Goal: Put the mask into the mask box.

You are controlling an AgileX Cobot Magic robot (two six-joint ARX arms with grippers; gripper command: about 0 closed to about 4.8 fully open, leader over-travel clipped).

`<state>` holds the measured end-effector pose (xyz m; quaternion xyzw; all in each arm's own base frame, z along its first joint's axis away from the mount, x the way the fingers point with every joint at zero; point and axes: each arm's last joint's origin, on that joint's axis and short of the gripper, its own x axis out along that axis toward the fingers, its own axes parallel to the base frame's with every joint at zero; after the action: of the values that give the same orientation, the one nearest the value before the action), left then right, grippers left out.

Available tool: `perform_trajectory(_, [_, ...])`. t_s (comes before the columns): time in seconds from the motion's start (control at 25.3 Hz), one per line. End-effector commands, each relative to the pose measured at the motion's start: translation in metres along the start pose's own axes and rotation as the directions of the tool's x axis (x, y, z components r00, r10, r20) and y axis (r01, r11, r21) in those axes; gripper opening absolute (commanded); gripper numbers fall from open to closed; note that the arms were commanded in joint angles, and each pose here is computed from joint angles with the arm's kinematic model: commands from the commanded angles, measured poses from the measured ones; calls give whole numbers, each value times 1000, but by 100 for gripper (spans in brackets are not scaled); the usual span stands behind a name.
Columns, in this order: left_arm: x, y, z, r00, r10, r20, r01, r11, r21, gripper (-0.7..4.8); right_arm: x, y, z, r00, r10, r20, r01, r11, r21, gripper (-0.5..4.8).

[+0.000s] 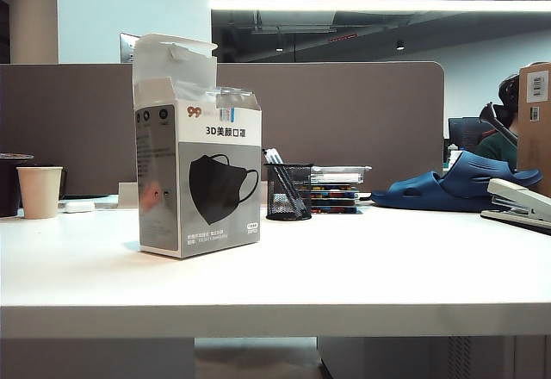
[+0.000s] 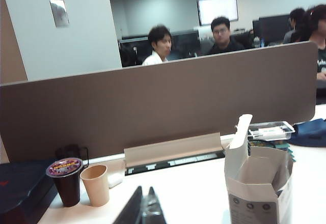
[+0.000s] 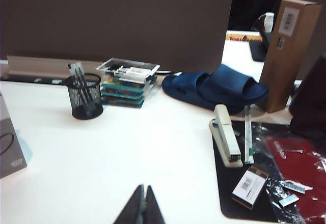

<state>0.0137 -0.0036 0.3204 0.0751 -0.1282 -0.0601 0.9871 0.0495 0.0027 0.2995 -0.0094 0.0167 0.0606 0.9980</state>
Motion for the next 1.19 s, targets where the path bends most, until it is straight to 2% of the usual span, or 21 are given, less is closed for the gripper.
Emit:
perform_trajectory(0.04, [1,-1,-7,999,-3,-42,3,1000,-8,-6,-3,1,-1,999,0,35,0,1000,-2,-9])
perform_trajectory(0.28, [18,-4,-47,989,-14,-149,11,1000,-17,-6,6,0,-35,1000,4,12,-4,1000,2,-9])
perform_trajectory(0.48, [31,-7,-77,991,-7,-131,4,1000,-19,-6,18,-1,-52,999,4,53,-3,1000,-4,-9])
perform_trajectory(0.67, [39,-9,-107,990,23,-136,-37,994,-102,-6,30,-3,-72,998,-5,59,5,1000,-5,-9])
perform_trajectory(0.75, [41,-11,-120,989,32,-147,-48,993,-109,-6,34,-4,-82,999,-7,49,7,1000,-3,-9])
perform_trajectory(1.19, [44,-13,-140,992,35,-121,-47,994,-96,-6,52,-5,-125,997,-6,72,6,1000,-7,-9])
